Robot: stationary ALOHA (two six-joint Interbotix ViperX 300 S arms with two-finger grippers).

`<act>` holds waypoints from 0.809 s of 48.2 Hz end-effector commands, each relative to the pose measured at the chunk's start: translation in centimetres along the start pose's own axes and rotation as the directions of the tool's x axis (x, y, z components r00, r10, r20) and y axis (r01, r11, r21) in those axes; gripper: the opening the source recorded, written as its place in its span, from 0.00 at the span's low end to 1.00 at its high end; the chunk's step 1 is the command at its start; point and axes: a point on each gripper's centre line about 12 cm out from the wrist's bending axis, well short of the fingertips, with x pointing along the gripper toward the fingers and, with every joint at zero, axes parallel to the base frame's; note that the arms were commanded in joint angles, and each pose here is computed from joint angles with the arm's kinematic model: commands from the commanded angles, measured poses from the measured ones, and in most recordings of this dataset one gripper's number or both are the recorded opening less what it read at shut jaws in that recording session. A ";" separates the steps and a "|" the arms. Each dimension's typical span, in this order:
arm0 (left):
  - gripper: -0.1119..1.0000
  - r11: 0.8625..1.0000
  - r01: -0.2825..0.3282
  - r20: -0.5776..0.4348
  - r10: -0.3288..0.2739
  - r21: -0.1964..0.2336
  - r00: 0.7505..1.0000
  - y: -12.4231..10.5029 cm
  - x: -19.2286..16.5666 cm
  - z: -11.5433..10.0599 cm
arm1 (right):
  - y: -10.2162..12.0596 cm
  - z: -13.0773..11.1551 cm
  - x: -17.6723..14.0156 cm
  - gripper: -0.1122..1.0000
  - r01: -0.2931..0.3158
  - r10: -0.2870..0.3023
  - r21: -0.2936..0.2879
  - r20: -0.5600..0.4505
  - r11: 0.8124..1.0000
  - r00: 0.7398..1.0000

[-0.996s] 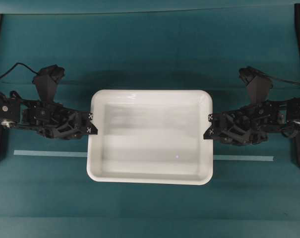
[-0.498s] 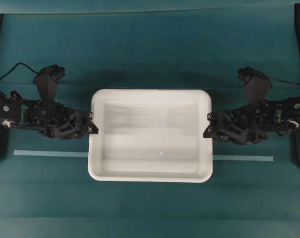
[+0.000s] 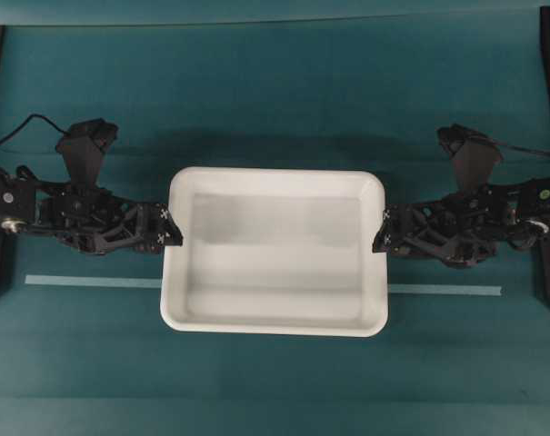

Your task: Lift the white case with both hands.

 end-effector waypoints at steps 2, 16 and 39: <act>0.96 0.998 0.044 0.013 -0.044 0.036 0.999 -1.3 -0.4 0.4 | 1.0 0.1 -0.3 0.90 -0.025 0.025 -0.006 0.002 1.000 1.000; 0.95 0.985 0.104 0.030 -0.109 0.137 0.994 -2.8 -3.5 0.8 | 1.9 0.1 -3.4 0.91 -0.084 0.084 -0.037 -0.007 0.996 0.996; 0.94 0.853 0.271 0.070 -0.336 0.446 0.939 -5.3 -10.1 0.9 | 5.7 1.0 -11.4 0.91 -0.297 0.400 -0.529 0.089 0.795 0.912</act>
